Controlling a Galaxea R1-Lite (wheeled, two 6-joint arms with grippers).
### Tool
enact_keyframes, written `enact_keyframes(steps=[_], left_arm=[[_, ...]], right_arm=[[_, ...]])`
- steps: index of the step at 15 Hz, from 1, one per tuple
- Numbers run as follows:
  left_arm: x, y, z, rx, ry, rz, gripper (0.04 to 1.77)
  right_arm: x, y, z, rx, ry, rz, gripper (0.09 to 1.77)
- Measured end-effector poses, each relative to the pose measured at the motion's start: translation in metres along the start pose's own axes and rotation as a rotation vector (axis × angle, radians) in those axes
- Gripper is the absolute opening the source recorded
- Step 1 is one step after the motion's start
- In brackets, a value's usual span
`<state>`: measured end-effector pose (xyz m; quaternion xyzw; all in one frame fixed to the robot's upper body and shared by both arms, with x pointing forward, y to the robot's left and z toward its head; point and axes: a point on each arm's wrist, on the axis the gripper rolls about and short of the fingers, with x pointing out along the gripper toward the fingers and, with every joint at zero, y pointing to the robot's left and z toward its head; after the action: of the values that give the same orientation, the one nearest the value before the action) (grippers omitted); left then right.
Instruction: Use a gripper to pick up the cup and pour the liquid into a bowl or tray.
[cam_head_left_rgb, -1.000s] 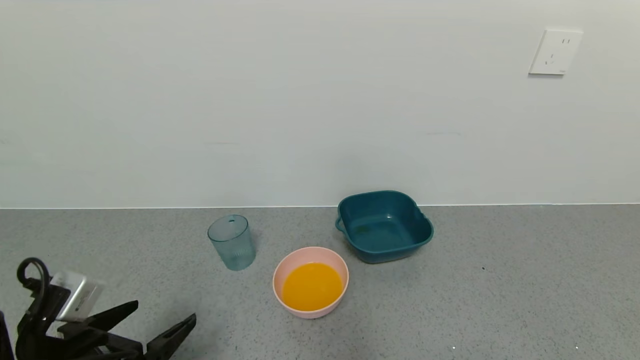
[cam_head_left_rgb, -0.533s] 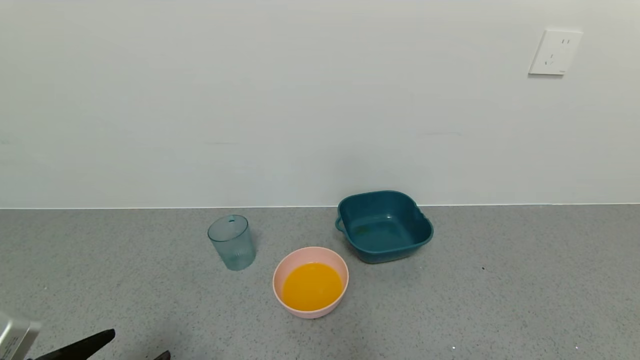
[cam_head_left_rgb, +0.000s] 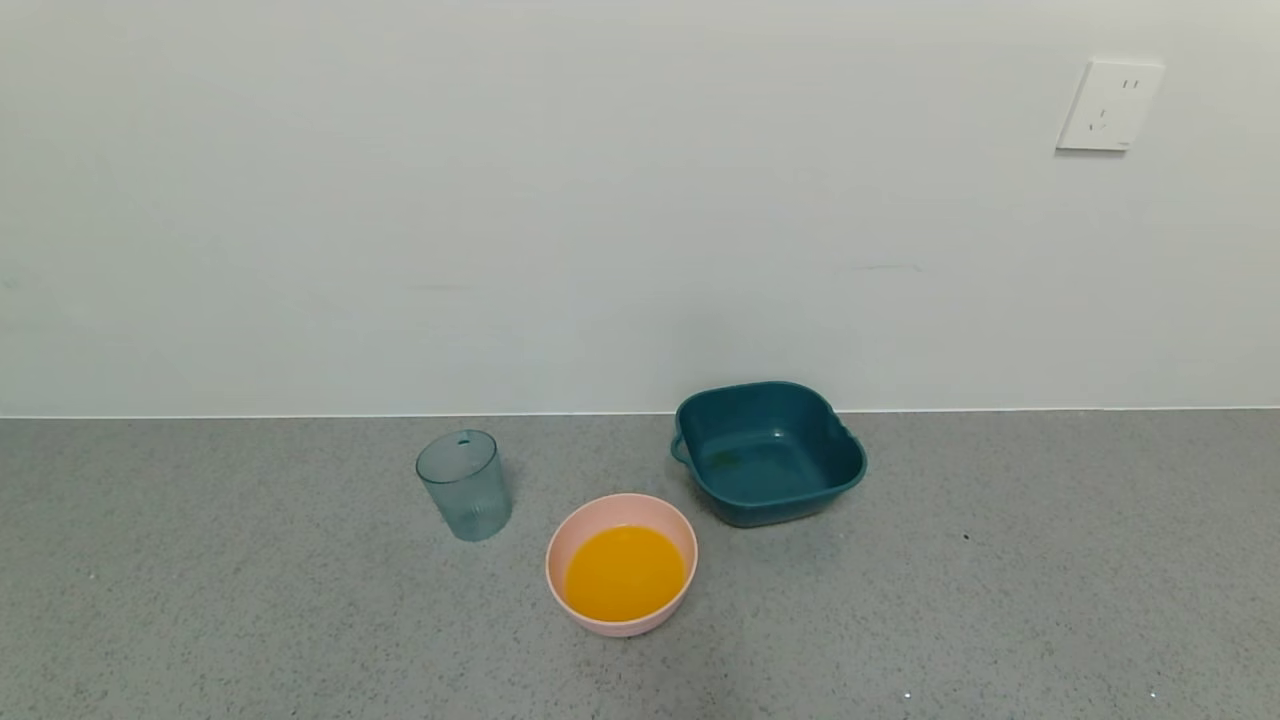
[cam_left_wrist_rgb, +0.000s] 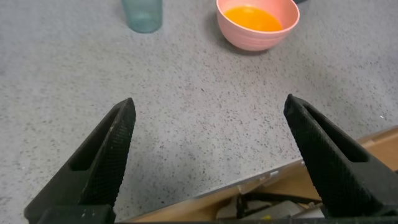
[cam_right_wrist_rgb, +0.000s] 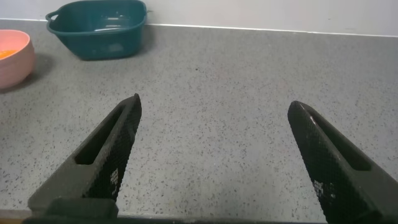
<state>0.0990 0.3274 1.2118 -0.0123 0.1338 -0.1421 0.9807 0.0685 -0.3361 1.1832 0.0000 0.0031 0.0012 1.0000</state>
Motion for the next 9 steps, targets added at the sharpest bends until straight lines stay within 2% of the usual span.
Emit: enact_keyframes(steps=[4, 6, 9], left_arm=[[-0.017, -0.003, -0.01, 0.033, -0.131, 0.074, 1.72], [-0.022, -0.005, -0.018, 0.039, -0.157, 0.098, 1.72], [-0.029, -0.004, -0.024, 0.059, -0.209, 0.218, 1.72]], right_arm=[[0.0, 0.0, 0.0, 0.0, 0.0, 0.0, 1.71], [0.0, 0.0, 0.0, 0.0, 0.0, 0.0, 1.71], [0.0, 0.0, 0.0, 0.0, 0.0, 0.0, 1.71]])
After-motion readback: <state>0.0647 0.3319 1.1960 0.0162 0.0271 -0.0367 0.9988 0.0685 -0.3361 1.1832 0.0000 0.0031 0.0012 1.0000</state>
